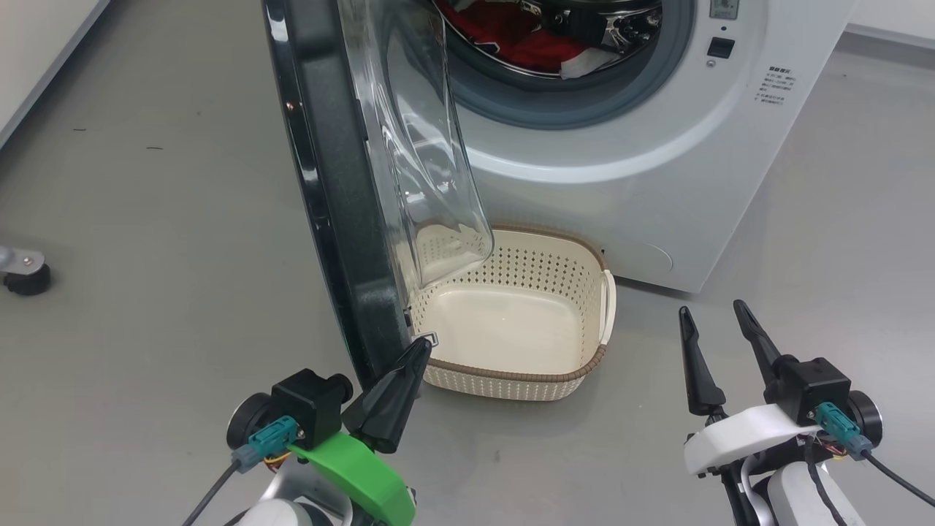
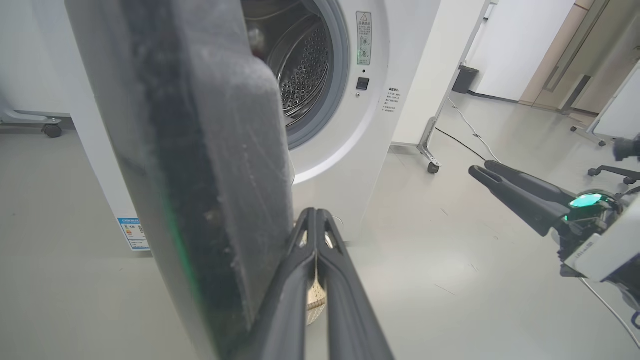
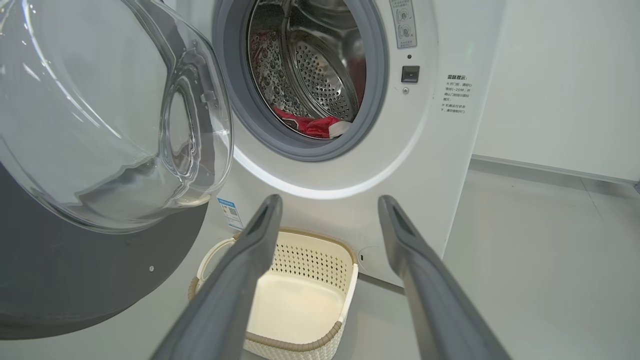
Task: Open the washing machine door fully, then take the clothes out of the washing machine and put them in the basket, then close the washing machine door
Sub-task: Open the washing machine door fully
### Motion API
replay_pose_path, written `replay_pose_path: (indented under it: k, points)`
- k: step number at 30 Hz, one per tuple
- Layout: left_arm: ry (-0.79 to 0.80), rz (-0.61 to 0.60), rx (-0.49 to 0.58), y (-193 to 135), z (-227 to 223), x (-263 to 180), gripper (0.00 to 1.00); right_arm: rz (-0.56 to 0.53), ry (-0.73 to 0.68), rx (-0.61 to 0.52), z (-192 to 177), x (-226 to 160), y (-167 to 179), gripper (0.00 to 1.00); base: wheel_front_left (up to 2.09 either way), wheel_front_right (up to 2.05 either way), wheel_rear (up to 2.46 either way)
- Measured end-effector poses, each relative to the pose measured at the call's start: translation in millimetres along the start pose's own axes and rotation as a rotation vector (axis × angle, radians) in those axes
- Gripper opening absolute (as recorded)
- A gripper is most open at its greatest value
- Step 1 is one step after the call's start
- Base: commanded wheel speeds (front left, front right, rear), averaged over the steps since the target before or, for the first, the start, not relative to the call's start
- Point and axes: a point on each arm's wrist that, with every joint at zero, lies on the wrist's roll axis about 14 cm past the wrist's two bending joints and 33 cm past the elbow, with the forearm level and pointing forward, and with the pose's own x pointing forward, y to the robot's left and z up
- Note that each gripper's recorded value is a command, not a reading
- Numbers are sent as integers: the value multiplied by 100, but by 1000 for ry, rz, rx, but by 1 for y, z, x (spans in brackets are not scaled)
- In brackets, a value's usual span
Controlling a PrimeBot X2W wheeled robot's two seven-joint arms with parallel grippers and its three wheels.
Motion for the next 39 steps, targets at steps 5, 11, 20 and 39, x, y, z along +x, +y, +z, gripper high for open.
replay_pose_path:
  k: [5, 11, 20, 39]
  points:
    - [-8, 31, 1, 8, 1, -1, 0, 5, 1, 4, -1, 1, 1, 100, 0, 0, 0]
    - [-11, 52, 8, 14, 0, -3, 0, 9, -1, 8, 0, 2, 1, 100, 0, 0, 0]
    - [-21, 111, 31, 31, 1, -9, 0, 22, 1, 10, -1, 3, 4, 100, 0, 0, 0]
    - [-104, 365, 21, 95, 16, -37, 0, 33, -5, 12, 2, 4, 10, 100, 0, 0, 0]
